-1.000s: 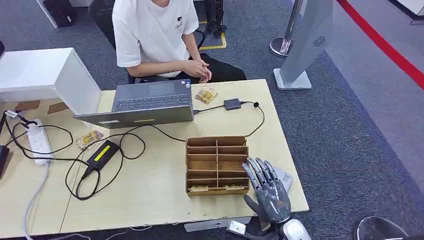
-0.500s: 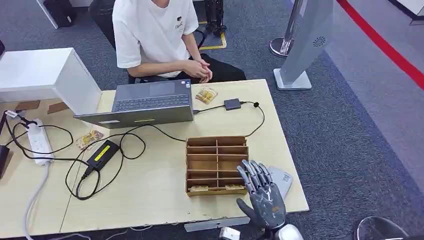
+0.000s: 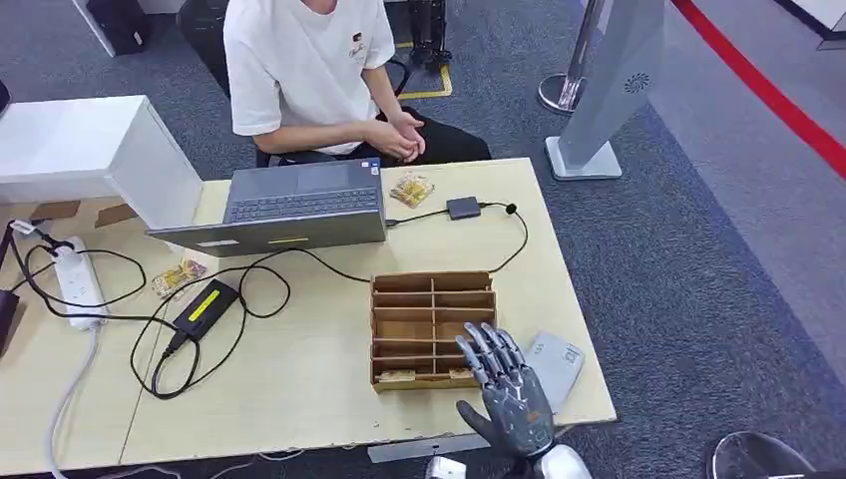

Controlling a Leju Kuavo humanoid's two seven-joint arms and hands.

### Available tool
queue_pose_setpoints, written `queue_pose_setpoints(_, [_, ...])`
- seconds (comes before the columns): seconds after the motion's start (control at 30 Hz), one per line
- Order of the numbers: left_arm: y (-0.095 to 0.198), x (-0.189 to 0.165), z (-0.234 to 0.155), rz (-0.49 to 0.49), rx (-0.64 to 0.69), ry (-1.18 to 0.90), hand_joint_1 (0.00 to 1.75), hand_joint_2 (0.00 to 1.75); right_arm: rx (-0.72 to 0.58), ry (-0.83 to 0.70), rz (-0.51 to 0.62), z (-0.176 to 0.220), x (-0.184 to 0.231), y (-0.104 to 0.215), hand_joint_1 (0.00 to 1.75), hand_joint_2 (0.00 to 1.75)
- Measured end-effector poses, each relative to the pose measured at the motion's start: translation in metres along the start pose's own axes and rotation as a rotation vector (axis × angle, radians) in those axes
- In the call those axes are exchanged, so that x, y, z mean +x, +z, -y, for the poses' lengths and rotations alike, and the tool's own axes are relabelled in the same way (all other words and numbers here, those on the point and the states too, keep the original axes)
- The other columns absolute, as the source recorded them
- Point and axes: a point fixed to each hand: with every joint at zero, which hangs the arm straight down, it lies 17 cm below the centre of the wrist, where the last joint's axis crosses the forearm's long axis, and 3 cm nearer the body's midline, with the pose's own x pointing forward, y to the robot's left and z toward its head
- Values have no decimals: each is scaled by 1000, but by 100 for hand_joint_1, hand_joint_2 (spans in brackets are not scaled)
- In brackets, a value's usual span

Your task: Pass the card to the sensor for recognition and then transmit it.

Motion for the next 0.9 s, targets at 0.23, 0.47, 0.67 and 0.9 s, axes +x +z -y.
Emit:
queue_pose_setpoints(0.23, [0, -1, 0, -4, 0, 4, 0, 175, -1, -15, -4, -3, 1, -7, 0, 175])
queue_pose_setpoints(0.47, [0, -1, 0, -8, 2, 9, 0, 175, 7, -20, -4, -8, 2, -8, 0, 175])
queue_pose_setpoints(0.67, [0, -1, -1, -10, 6, 17, 0, 175, 16, -18, 2, -11, 4, -8, 21, 175])
queue_pose_setpoints(0.9, [0, -2, -1, -14, 9, 30, 0, 175, 20, -21, -6, -13, 1, -7, 175, 175])
